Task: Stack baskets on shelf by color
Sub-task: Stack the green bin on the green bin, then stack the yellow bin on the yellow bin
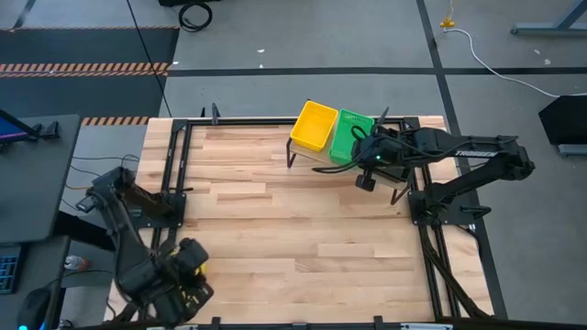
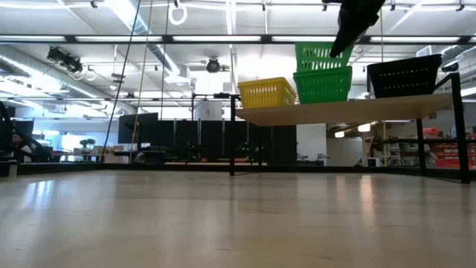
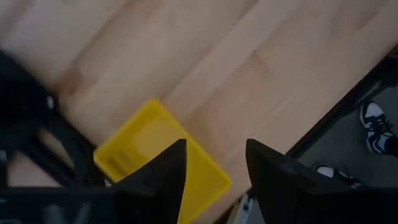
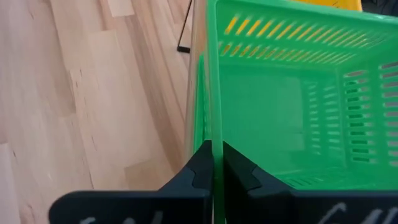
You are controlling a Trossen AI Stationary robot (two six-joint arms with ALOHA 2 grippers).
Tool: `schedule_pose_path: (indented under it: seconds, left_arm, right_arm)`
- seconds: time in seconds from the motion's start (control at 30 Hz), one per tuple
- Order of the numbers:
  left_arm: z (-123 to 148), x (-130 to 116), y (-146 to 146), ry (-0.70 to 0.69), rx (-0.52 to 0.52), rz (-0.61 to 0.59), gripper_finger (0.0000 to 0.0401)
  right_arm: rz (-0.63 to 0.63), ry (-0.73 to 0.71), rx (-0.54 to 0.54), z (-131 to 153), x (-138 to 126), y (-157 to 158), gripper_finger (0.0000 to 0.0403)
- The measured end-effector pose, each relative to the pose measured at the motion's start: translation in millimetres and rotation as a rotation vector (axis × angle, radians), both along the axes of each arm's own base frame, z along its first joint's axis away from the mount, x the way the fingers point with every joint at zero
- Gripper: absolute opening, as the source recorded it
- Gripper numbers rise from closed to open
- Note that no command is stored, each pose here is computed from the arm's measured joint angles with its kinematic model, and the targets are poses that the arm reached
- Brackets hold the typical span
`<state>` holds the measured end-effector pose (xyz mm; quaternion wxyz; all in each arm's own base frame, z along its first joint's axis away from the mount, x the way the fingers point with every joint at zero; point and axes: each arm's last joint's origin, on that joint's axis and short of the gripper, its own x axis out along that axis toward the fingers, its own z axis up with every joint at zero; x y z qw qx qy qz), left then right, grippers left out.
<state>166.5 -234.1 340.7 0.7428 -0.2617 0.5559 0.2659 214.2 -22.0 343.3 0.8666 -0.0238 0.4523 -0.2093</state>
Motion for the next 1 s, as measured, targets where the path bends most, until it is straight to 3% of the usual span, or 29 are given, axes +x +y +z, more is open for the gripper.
schedule_pose_path:
  seconds: [0.13,0.53,0.7,0.87,1.0]
  left_arm:
    - [-9,-15,-17,0.029,-0.072,-0.022,0.0172]
    - [-11,-64,-51,0.14,-0.223,-0.228,0.0173]
    - [-10,-80,-62,0.141,-0.278,-0.237,0.0184]
    - [-13,-89,-79,0.112,-0.347,-0.31,0.0194]
    - [-30,-88,-94,0.125,-0.304,-0.419,0.0203]
  right_arm:
    - [0.002,0.006,0.004,-1,2,0,0.0034]
    - [-0.021,-0.008,0.013,0,0,0,0.0146]
    - [-0.04,-0.032,0.027,3,-4,0,0.0157]
    - [-0.07,-0.107,0.125,9,-11,6,0.0156]
    - [-0.048,-0.167,0.215,15,-17,15,0.0156]
